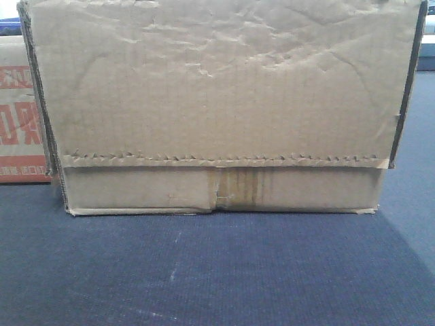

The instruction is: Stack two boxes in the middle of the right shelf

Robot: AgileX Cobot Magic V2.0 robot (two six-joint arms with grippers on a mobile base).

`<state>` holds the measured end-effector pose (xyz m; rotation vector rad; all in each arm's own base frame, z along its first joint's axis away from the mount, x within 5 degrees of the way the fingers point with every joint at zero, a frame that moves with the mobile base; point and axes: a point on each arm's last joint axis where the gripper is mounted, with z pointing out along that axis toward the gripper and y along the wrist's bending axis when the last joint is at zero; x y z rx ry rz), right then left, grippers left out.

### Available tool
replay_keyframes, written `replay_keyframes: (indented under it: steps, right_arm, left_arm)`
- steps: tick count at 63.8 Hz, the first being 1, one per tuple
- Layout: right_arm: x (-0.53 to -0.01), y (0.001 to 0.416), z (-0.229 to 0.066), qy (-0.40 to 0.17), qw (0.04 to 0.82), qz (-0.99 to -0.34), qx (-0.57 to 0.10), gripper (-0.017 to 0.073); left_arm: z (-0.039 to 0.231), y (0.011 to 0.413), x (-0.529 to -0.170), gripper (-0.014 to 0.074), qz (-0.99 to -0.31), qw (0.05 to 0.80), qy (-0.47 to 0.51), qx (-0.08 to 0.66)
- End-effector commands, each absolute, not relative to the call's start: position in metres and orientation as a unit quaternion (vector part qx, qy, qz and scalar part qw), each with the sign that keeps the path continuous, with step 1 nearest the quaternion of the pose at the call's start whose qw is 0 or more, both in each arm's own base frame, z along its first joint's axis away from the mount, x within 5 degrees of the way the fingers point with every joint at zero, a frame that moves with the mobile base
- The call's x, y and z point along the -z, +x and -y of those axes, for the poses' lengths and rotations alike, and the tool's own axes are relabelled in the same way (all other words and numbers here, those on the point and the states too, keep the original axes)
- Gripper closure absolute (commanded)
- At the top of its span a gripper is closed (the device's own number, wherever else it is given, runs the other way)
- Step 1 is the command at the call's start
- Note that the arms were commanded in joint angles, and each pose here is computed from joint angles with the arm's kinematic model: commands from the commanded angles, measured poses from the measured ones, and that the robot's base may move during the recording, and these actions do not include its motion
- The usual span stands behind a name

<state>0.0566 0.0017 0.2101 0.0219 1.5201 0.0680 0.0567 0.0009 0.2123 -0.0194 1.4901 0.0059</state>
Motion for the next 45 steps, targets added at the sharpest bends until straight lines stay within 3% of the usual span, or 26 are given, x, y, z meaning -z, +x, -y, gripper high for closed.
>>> replay_keyframes:
  steps: [1,45]
  right_arm:
    - [-0.2122,0.0562,-0.0015,0.009,0.733,-0.679,-0.029,0.0721]
    - [-0.2161,0.0558,-0.0011,0.01,0.748,-0.663,-0.027,0.0721]
  left_arm:
    - [-0.001,0.056,-0.2149,0.0705,-0.668,0.744,-0.009,-0.004]
    - [-0.001,0.0555,-0.2187,0.0705,-0.653,0.758,-0.009,-0.003]
